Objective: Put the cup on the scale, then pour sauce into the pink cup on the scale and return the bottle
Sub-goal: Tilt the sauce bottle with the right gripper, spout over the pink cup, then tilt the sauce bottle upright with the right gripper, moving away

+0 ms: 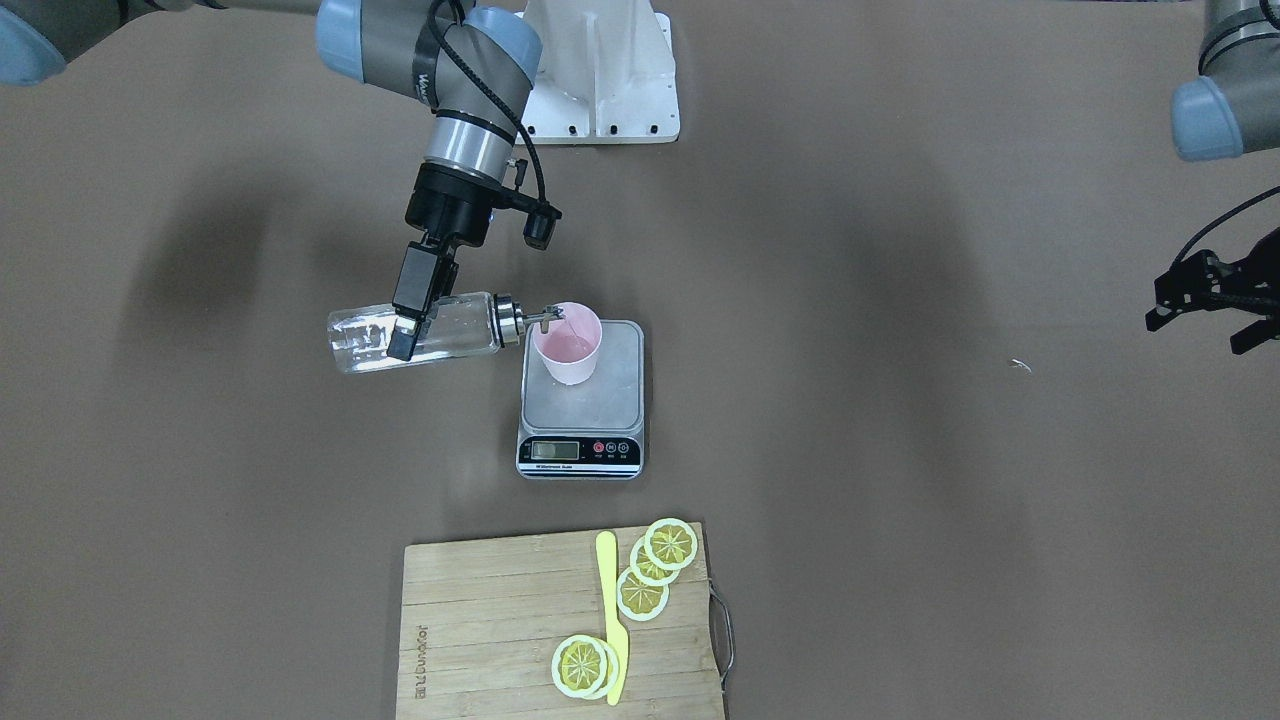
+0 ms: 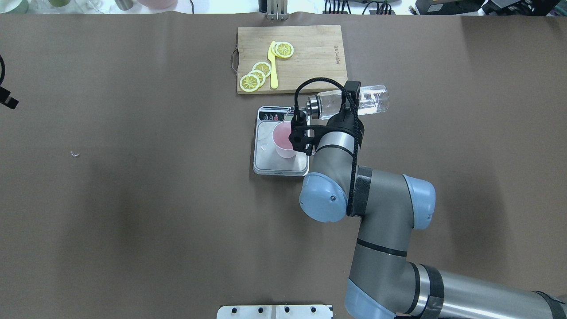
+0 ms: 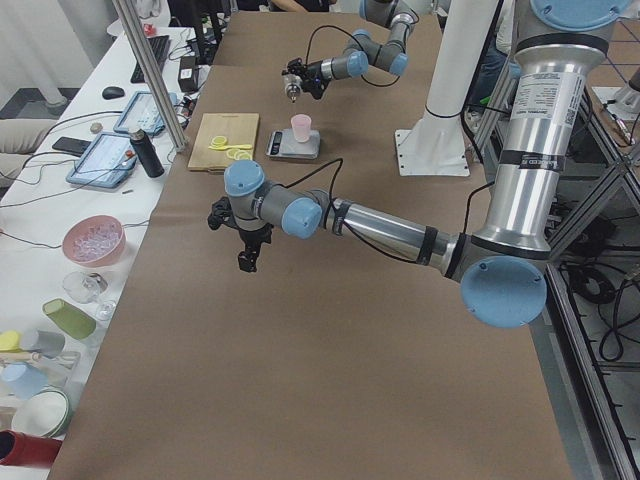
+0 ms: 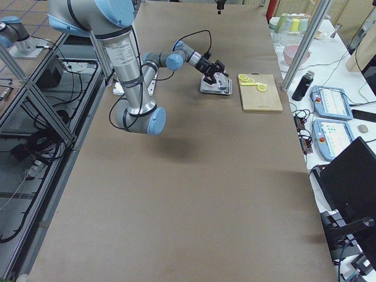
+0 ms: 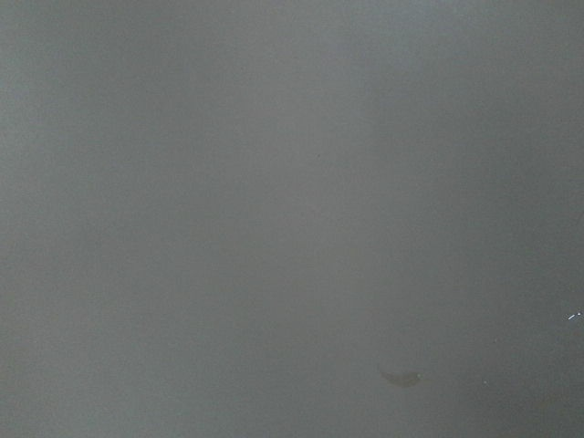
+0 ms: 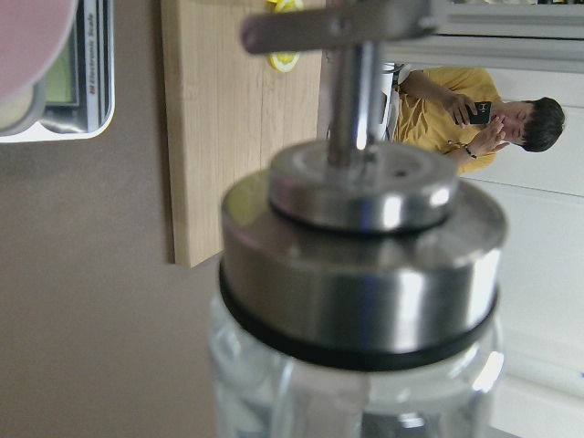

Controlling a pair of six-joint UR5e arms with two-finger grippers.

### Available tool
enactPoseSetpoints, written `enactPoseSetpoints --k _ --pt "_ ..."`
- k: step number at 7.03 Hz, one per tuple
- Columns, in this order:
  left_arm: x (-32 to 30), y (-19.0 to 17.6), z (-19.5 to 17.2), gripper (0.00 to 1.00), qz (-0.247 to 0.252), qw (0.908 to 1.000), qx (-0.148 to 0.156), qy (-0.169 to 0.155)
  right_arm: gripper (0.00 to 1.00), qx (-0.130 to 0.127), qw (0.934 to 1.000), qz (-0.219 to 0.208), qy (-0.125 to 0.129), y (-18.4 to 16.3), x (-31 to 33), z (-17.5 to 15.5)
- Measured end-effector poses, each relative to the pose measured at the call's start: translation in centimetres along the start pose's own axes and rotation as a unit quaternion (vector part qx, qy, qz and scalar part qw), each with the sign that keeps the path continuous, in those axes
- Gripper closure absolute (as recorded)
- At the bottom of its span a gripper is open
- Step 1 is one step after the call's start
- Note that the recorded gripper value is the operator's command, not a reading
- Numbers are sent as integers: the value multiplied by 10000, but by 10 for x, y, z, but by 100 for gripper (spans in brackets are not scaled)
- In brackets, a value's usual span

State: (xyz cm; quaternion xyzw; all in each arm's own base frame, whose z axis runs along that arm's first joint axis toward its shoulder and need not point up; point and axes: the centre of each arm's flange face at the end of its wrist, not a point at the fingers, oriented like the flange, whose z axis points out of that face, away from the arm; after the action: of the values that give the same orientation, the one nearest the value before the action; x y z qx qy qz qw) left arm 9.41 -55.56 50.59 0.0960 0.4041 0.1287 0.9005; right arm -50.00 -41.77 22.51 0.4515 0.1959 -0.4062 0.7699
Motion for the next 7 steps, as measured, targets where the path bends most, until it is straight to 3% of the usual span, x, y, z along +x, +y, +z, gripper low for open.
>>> enactPoseSetpoints --k 3,6,7 --pt "3 -6 -8 3 20 10000 76 30 88 391 9953 803 -384 9 10 -8" --pt "-1 -5 -17 3 -58 9997 110 207 88 769 9725 1893 -1121 34 67 -18" --pt "-2 -5 -18 3 -67 9997 107 225 88 884 9601 2314 -1294 46 87 -19"
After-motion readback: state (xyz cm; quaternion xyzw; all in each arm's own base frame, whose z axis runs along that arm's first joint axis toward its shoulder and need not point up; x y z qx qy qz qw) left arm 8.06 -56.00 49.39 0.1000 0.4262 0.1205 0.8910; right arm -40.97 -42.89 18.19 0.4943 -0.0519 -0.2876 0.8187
